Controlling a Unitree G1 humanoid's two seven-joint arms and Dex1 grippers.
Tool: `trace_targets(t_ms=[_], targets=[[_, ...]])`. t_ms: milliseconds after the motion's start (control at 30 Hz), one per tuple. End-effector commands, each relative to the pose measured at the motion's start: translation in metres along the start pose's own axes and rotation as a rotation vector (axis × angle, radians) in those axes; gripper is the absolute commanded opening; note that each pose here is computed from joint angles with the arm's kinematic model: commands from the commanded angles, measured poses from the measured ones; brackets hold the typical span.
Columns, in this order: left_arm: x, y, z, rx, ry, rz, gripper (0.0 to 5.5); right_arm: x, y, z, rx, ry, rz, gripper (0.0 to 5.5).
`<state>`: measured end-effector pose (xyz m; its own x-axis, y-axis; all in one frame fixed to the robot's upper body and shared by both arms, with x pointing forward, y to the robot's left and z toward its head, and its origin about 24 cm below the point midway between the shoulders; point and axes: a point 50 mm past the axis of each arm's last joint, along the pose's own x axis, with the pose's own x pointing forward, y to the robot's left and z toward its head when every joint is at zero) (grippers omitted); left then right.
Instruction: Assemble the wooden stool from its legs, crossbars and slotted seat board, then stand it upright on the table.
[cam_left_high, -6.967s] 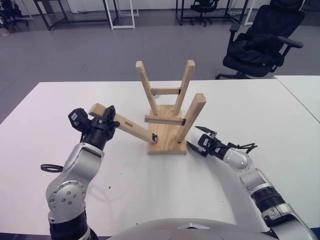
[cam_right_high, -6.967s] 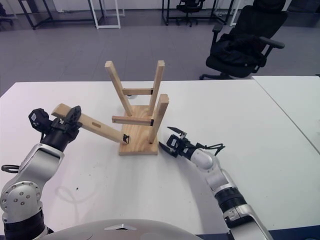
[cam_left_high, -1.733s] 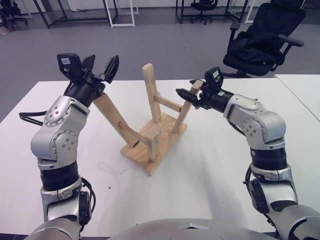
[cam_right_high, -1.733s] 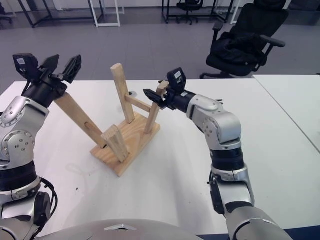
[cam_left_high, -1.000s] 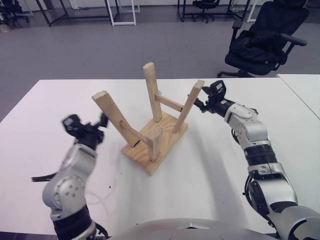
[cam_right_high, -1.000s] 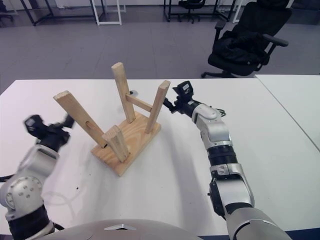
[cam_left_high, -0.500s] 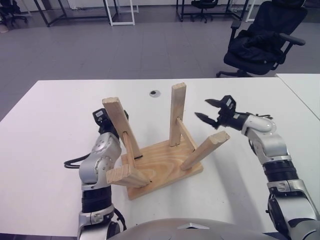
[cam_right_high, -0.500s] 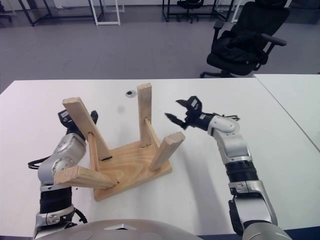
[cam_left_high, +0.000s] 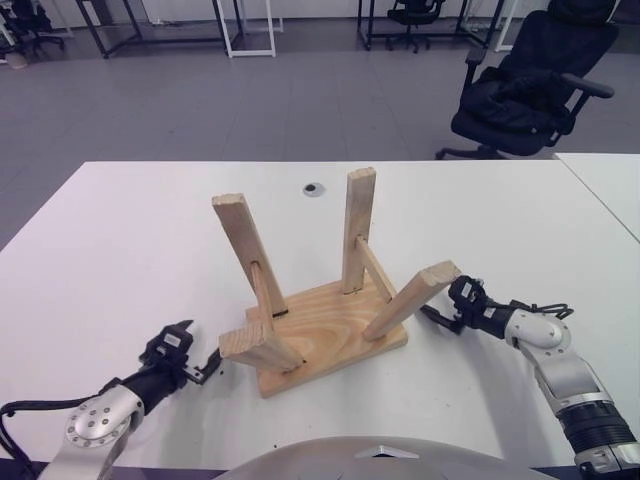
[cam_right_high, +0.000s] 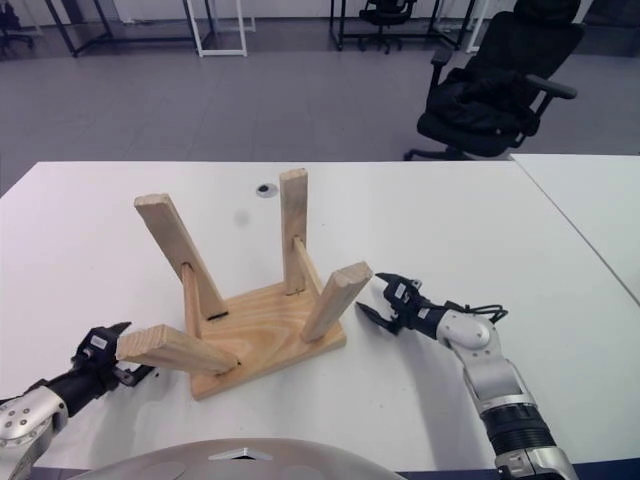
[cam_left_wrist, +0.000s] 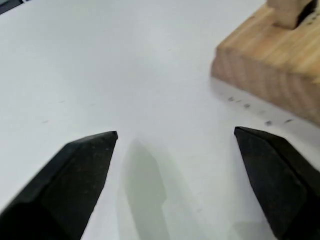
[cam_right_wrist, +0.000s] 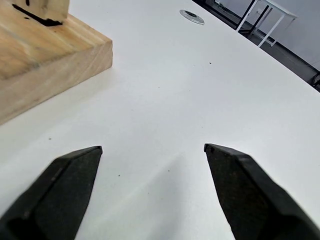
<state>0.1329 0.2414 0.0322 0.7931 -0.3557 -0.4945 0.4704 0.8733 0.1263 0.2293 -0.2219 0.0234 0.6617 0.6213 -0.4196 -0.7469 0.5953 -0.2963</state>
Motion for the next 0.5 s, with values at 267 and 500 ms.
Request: trace_targets(t_ms=[267, 500], targets=[[0.089, -0.013, 0.031, -0.058, -0.137, -0.031, 4.32, 0.01, 0.01, -0.003, 0.071, 0.03, 0.037, 3.83], [0.024, 0.022, -0.004, 0.056, -0.047, 0.183, 4.32, -0.019, 0.01, -0.009, 0.148, 0.025, -0.201, 3.83]])
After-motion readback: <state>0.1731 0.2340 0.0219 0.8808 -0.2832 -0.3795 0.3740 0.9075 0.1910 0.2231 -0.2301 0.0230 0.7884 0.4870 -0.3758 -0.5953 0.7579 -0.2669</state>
